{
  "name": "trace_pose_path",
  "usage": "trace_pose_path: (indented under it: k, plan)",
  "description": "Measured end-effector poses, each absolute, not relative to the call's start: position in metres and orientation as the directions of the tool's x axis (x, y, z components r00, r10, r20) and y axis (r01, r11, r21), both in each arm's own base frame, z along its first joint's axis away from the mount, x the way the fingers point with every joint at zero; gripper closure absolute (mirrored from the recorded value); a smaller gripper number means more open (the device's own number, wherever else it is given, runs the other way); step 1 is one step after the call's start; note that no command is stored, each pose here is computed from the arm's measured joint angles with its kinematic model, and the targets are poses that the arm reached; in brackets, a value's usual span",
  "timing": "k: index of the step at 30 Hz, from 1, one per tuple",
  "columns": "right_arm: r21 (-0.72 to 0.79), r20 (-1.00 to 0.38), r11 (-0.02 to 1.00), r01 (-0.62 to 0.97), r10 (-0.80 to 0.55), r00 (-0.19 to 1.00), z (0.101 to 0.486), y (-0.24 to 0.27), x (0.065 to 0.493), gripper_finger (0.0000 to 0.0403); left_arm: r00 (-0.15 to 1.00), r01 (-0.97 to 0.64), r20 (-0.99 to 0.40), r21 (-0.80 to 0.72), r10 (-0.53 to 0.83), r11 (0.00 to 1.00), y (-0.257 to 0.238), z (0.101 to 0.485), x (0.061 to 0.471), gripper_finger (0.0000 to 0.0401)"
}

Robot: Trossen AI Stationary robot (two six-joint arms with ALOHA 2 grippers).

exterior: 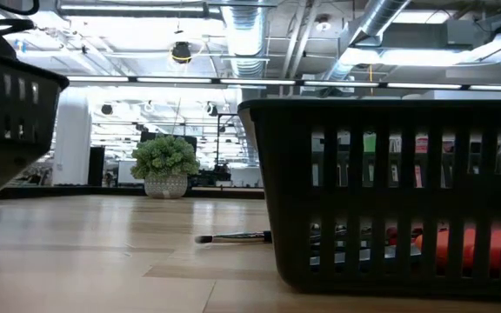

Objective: Pick & Place Paint Supplies
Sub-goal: Put the black makeup brush into the left black bin

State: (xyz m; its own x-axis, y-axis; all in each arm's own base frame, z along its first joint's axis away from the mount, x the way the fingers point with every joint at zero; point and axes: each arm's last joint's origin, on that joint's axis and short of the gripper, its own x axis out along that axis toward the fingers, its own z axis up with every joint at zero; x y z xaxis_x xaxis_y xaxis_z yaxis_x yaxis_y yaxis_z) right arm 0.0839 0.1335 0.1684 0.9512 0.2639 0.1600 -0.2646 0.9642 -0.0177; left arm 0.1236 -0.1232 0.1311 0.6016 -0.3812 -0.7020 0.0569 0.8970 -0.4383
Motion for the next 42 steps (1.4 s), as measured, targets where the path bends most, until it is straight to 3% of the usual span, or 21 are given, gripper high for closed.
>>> trace_pose_path:
  k: [6, 15, 27, 34, 42]
  plan:
    - [-0.018, 0.16, 0.964, -0.265, 0.264, 0.951, 0.168, 0.134, 0.084, 0.0294, 0.616, 0.077, -0.681, -0.448, -0.396, 0.891, -0.128, 0.14, 0.128, 0.0307]
    - [-0.019, 0.16, 0.964, -0.266, 0.265, 0.951, 0.168, 0.134, 0.084, 0.0294, 0.67, 0.139, -0.628, -0.417, -0.396, 0.898, -0.135, 0.157, 0.136, 0.0302]
    - [-0.02, 0.158, 0.964, -0.266, 0.266, 0.951, 0.168, 0.134, 0.084, 0.0294, 0.898, 0.063, -0.392, -0.332, -0.198, 0.941, -0.111, 0.183, 0.181, 0.028]
    - [-0.019, 0.159, 0.964, -0.266, 0.265, 0.951, 0.168, 0.134, 0.084, 0.0294, 0.859, 0.098, -0.478, -0.203, -0.186, 0.974, -0.106, 0.182, 0.242, 0.0217]
    - [-0.019, 0.159, 0.964, -0.266, 0.265, 0.951, 0.168, 0.134, 0.084, 0.0294, 0.671, 0.034, -0.734, -0.103, -0.099, 0.994, -0.107, 0.149, 0.3, 0.0178]
